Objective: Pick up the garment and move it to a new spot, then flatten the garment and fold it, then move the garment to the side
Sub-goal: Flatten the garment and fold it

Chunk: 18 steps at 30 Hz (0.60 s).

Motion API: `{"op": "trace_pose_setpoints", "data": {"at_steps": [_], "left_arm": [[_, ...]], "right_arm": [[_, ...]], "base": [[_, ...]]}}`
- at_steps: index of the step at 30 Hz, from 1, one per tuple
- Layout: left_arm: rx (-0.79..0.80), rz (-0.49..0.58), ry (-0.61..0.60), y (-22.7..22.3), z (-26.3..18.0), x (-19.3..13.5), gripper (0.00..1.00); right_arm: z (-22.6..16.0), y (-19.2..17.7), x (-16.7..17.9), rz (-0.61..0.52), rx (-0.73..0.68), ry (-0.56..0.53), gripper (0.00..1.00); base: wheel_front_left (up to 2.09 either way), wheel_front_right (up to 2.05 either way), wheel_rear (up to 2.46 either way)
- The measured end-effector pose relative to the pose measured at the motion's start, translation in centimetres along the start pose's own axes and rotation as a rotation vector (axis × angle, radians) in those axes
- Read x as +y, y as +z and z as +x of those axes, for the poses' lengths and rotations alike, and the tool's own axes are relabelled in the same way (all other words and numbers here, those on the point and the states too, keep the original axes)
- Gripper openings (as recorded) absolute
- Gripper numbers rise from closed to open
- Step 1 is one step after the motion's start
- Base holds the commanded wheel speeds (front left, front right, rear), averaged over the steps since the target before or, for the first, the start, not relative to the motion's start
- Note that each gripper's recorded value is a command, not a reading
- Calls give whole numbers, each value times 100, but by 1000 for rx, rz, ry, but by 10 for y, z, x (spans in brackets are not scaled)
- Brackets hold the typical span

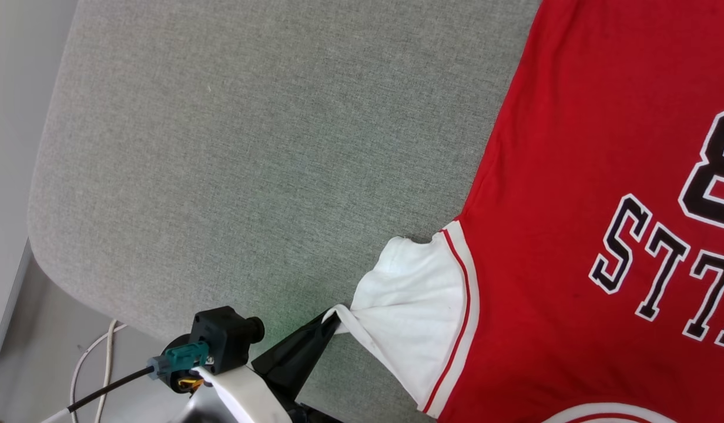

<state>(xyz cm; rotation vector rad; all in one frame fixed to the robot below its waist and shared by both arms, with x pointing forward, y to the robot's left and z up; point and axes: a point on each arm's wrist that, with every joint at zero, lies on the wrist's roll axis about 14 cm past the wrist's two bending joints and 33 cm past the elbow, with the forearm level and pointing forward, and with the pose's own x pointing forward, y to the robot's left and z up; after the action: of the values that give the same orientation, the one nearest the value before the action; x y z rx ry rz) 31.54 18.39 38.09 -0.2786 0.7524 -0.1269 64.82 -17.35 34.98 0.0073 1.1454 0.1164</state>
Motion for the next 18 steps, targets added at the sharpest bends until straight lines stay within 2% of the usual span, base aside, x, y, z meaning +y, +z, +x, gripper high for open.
{"op": "trace_pose_setpoints", "data": {"at_steps": [7, 18], "left_arm": [[-46, 14, -17, 12, 1, -1, 0], [-157, 43, -45, 42, -9, -5, 0]], "right_arm": [[-14, -17, -5, 20, 3, 11, 0], [-67, -87, -18, 14, 33, 29, 0]], "base": [[0, 0, 0], [0, 0, 0]]}}
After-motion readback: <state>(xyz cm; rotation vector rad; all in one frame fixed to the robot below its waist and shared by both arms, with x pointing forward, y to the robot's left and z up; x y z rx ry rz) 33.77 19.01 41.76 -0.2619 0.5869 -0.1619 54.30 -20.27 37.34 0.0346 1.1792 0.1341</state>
